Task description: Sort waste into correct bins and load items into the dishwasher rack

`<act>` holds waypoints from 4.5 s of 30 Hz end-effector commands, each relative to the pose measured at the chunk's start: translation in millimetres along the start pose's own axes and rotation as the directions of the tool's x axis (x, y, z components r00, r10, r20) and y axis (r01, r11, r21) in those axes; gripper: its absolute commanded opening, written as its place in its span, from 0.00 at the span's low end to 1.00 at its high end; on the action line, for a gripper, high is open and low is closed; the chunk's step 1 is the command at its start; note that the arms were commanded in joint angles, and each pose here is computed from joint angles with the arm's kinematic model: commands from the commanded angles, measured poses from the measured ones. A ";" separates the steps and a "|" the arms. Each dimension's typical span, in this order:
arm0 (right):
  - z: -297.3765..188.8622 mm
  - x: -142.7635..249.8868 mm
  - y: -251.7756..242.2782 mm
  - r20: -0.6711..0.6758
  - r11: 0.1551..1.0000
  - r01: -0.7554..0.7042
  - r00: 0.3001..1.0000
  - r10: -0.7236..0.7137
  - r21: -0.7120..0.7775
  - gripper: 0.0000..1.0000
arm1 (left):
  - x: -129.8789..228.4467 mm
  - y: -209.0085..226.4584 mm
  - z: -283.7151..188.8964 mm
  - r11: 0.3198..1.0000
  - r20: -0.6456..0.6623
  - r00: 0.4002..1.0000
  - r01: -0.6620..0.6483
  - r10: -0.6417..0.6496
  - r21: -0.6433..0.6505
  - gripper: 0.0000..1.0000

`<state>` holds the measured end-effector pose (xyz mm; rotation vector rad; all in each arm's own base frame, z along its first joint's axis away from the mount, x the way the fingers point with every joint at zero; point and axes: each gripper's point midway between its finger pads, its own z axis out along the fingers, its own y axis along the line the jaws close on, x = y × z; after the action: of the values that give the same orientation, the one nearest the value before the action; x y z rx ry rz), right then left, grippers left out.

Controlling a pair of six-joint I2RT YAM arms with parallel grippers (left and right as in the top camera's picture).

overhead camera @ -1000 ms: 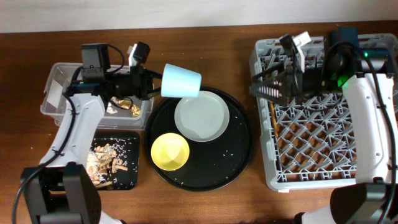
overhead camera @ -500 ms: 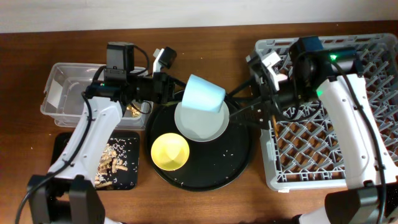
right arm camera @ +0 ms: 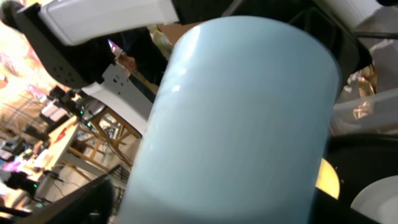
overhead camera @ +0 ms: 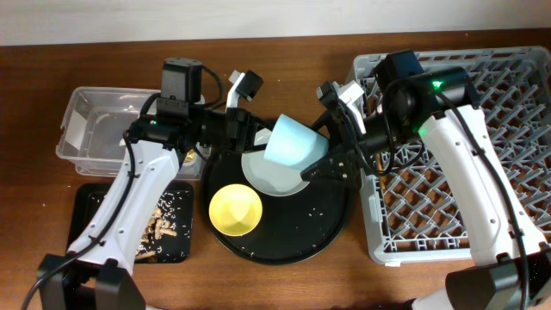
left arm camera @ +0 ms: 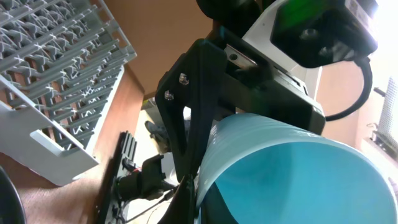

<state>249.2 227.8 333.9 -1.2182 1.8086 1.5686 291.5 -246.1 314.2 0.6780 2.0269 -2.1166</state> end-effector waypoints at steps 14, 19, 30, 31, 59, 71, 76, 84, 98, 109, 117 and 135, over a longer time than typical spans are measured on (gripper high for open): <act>-12.9 -12.3 2.9 0.059 1.000 0.014 0.998 -0.015 0.016 0.68 | 0.7 -15.4 1.3 0.996 -0.006 0.996 -0.086 0.086 0.010 0.00; -19.9 -12.9 -1.2 0.073 0.999 -0.021 0.997 0.019 0.033 0.62 | 0.6 -15.4 1.3 0.996 -0.006 0.996 -0.086 0.086 0.010 0.00; -20.4 -14.6 -3.4 0.076 0.999 0.001 0.997 -0.004 0.039 0.61 | 8.7 -18.8 16.8 0.995 -0.047 0.994 -0.097 0.099 0.033 0.22; -20.5 -14.9 -3.8 0.077 0.999 0.006 0.997 -0.009 0.040 0.61 | 10.3 -19.3 19.9 0.993 -0.055 0.992 -0.110 0.112 0.037 0.22; -20.6 -10.0 -7.4 0.051 0.998 -0.022 0.999 0.019 0.061 0.60 | 5.1 0.7 24.9 0.992 -0.026 0.995 -0.100 0.098 -0.078 0.32; -20.5 -5.0 -9.4 0.027 0.996 -0.036 0.999 0.034 0.077 0.60 | -1.6 4.8 9.3 0.991 0.014 0.996 -0.081 0.083 -0.102 0.32; -20.7 -1.5 -11.7 0.009 0.995 -0.040 0.999 0.040 0.092 0.60 | -12.4 10.9 -13.4 0.987 0.073 0.994 -0.074 0.085 -0.141 0.32; -22.5 12.9 -22.0 -0.060 0.981 -0.104 0.992 0.115 0.162 0.60 | -31.8 22.5 -68.9 0.972 0.209 0.973 -0.045 0.094 -0.229 0.32; -149.2 114.6 -99.9 0.062 0.345 -0.436 0.690 0.721 0.831 0.54 | -29.4 71.6 -106.2 0.876 0.338 0.941 0.170 -0.007 -0.452 0.31; -201.0 157.6 -107.0 0.294 -0.094 -0.375 0.523 0.800 0.922 0.55 | 4.0 110.5 -124.2 0.707 0.380 0.915 0.359 -0.137 -0.609 0.31; -196.6 194.1 -121.9 0.299 -0.136 -0.349 0.471 0.830 0.927 0.55 | 8.2 119.9 -114.6 0.659 0.346 0.930 0.339 -0.126 -0.671 0.31; -180.2 216.9 -123.8 0.278 -0.111 -0.380 0.420 0.864 0.918 0.55 | 10.8 123.4 -103.6 0.642 0.314 0.942 0.316 -0.122 -0.699 0.32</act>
<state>283.1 -9.4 142.8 0.1374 3.2077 0.0069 354.4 -153.0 187.1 -0.0221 2.6470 -1.1562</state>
